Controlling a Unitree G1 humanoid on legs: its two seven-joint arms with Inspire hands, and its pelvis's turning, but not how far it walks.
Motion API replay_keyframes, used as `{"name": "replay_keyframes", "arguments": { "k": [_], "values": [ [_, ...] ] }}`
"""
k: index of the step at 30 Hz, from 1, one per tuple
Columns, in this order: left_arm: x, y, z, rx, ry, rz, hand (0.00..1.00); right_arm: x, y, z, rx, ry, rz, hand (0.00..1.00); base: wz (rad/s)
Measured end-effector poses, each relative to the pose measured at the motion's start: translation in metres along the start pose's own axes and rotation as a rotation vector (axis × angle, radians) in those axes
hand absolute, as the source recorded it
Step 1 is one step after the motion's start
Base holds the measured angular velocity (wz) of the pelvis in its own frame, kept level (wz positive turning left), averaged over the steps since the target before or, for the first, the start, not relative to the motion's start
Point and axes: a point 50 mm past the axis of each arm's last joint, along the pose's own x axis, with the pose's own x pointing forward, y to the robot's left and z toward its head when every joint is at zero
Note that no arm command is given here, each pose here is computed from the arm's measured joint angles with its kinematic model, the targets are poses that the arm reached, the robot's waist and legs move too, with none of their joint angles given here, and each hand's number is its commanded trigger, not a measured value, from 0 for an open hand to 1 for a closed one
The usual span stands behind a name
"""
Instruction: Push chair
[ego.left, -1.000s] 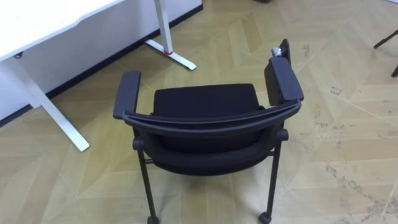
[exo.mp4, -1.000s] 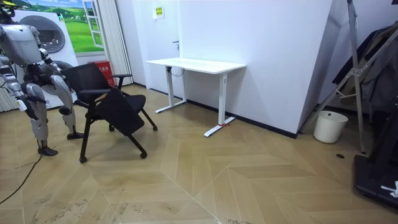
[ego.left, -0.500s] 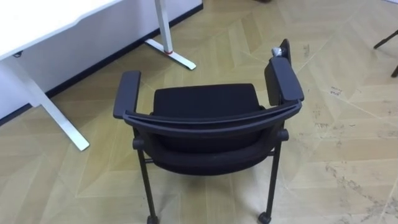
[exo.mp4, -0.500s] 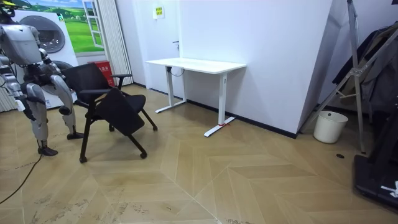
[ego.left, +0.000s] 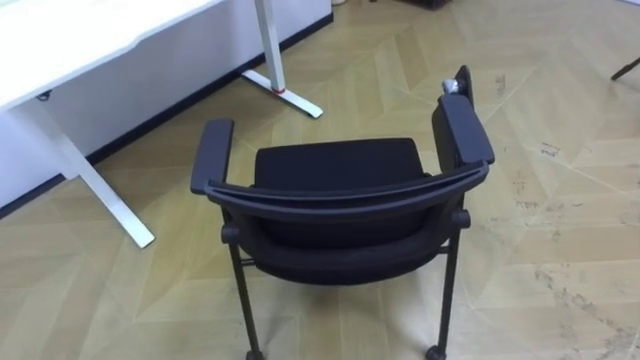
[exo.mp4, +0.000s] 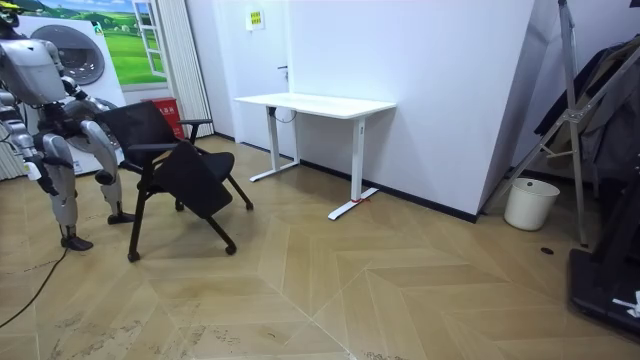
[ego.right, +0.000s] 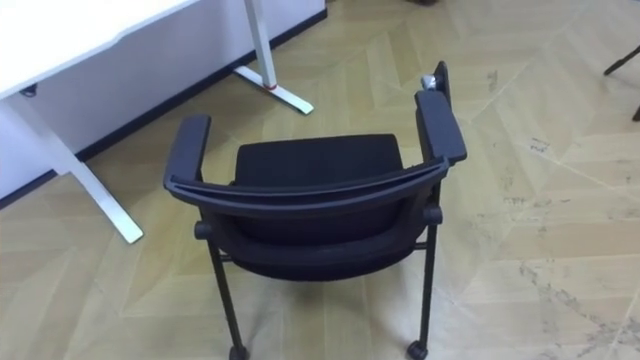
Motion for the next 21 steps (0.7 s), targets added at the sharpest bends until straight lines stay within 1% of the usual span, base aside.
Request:
{"name": "replay_keyframes", "arguments": {
  "k": [3,5,8,11,12,13,14,16,17,20,21],
  "values": [
    [0.000,0.000,0.017,0.022,-0.094,0.023,0.00,0.000,-0.004,0.005,-0.011,-0.012,-0.001,0.00,0.00],
    [-0.001,0.000,0.035,0.032,-0.182,0.046,0.00,0.000,-0.005,0.005,-0.015,-0.013,0.006,0.00,0.00],
    [-0.002,0.000,0.056,0.023,-0.275,0.063,0.00,0.000,-0.005,0.006,-0.014,-0.014,0.016,0.00,0.00],
    [-0.008,0.004,0.092,0.034,-0.451,0.117,0.00,0.000,-0.004,0.006,-0.017,-0.016,0.016,0.00,0.00],
    [-0.009,0.005,0.098,0.037,-0.481,0.126,0.00,0.000,-0.004,0.006,-0.020,-0.017,0.016,0.00,0.00],
    [-0.014,0.009,0.113,0.037,-0.558,0.146,0.00,0.000,-0.004,0.006,-0.026,-0.018,0.018,0.00,0.00],
    [-0.017,0.011,0.120,0.035,-0.597,0.157,0.00,0.000,-0.004,0.007,-0.029,-0.019,0.019,0.00,0.00],
    [-0.026,0.015,0.142,0.044,-0.724,0.195,0.00,0.001,-0.002,0.010,-0.033,-0.030,0.029,0.00,0.00],
    [-0.029,0.016,0.146,0.055,-0.753,0.202,0.00,0.001,-0.002,0.010,-0.029,-0.035,0.032,0.00,0.00],
    [-0.045,0.014,0.169,0.132,-0.922,0.244,0.00,0.000,-0.001,0.010,-0.035,-0.046,0.047,0.00,0.00],
    [-0.048,0.013,0.172,0.142,-0.949,0.247,0.00,0.000,-0.001,0.010,-0.035,-0.048,0.049,0.00,0.00]
  ]
}}
